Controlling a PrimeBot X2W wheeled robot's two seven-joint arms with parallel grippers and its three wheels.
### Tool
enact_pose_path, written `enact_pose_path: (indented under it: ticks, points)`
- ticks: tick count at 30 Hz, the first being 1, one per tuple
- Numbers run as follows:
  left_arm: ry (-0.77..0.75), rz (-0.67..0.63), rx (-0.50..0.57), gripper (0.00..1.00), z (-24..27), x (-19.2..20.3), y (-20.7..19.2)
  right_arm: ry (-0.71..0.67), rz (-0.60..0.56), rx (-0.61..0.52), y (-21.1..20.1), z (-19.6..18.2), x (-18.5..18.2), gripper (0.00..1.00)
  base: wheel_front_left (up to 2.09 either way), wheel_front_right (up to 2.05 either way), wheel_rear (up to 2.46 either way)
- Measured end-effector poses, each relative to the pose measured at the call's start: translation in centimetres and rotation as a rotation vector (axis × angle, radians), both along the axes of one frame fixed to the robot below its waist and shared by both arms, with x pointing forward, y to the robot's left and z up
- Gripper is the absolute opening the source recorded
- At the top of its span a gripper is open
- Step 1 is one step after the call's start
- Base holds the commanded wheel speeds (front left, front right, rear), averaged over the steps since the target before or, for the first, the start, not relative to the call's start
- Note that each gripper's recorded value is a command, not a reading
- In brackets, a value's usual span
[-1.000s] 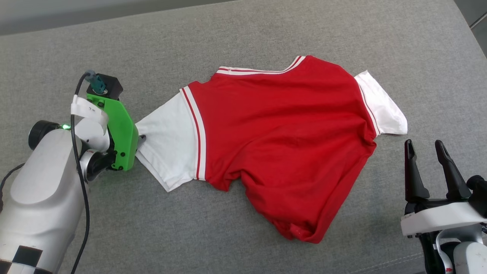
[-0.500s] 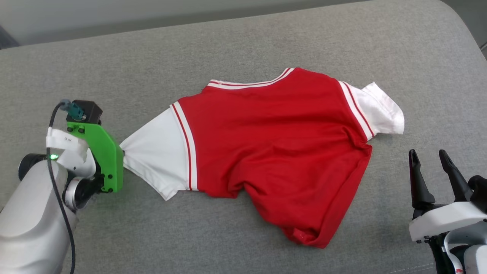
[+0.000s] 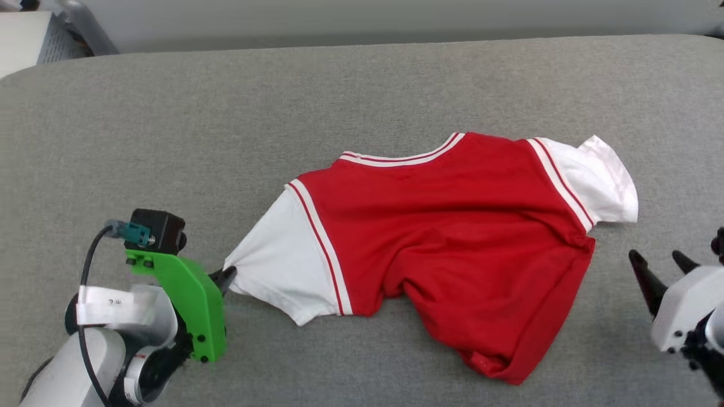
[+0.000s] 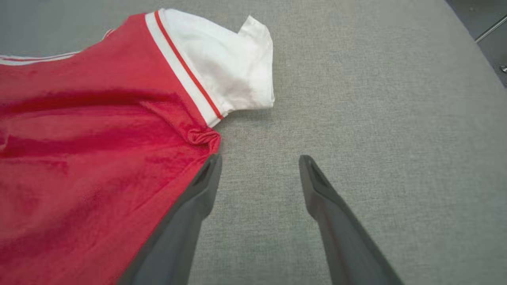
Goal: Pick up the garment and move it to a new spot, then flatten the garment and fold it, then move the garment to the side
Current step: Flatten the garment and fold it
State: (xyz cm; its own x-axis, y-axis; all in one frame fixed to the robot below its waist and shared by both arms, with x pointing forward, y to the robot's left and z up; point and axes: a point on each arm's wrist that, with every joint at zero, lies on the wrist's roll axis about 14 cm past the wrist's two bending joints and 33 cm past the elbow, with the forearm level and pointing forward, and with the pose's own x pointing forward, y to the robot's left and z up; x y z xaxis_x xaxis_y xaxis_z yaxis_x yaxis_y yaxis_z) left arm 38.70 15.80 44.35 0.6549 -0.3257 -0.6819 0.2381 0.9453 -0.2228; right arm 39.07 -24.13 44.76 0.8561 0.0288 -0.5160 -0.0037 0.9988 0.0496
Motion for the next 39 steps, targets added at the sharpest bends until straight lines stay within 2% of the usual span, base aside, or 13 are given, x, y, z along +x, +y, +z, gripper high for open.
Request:
enact_pose_path:
  ticks: [4, 5, 11, 17, 24, 29, 36, 37, 38, 39]
  points:
    - [-0.014, -0.019, -0.018, 0.00, 0.5, -0.5, -1.1, 0.115, 0.060, -0.060, -0.6, 1.9, 3.0, 1.00, 0.00, 0.00, 0.00]
    - [-0.010, -0.026, -0.028, 0.00, 0.4, -0.6, -1.5, 0.184, 0.092, -0.100, -0.8, 3.5, 5.5, 1.00, 0.00, 0.00, 0.00]
    - [0.015, -0.025, -0.023, 0.00, -0.6, -0.8, -1.5, 0.341, 0.136, -0.089, 0.4, 3.2, 9.3, 1.00, 0.00, 0.00, 0.00]
    - [0.027, -0.009, -0.005, 0.00, -1.3, -0.3, -0.8, 0.444, 0.135, -0.100, 0.7, 0.9, 12.5, 1.00, 0.00, 0.00, 0.00]
    - [0.031, 0.003, 0.011, 0.00, -1.8, 0.3, -0.4, 0.532, 0.123, -0.105, 1.0, -2.8, 14.6, 1.00, 0.00, 0.00, 0.00]
    - [0.049, 0.017, 0.020, 0.00, -2.6, 0.5, 0.0, 0.599, 0.136, -0.090, 1.9, -5.9, 14.9, 1.00, 0.00, 0.00, 0.00]
    - [0.068, 0.035, 0.028, 0.00, -3.4, 0.4, 0.6, 0.645, 0.176, -0.089, 2.9, -8.1, 14.9, 1.00, 0.00, 0.00, 0.00]
    - [0.066, 0.039, 0.029, 0.00, -3.5, 0.4, 0.7, 0.650, 0.180, -0.086, 3.0, -8.2, 14.8, 0.64, 0.00, 0.00, 0.00]
    - [0.067, 0.042, 0.030, 0.00, -3.5, 0.4, 0.8, 0.652, 0.185, -0.083, 3.1, -8.3, 14.7, 0.00, 0.00, 0.00, 0.00]
    - [0.068, 0.046, 0.033, 0.00, -3.6, 0.4, 1.0, 0.656, 0.191, -0.084, 3.2, -8.3, 14.5, 0.00, 0.00, 0.00, 0.00]
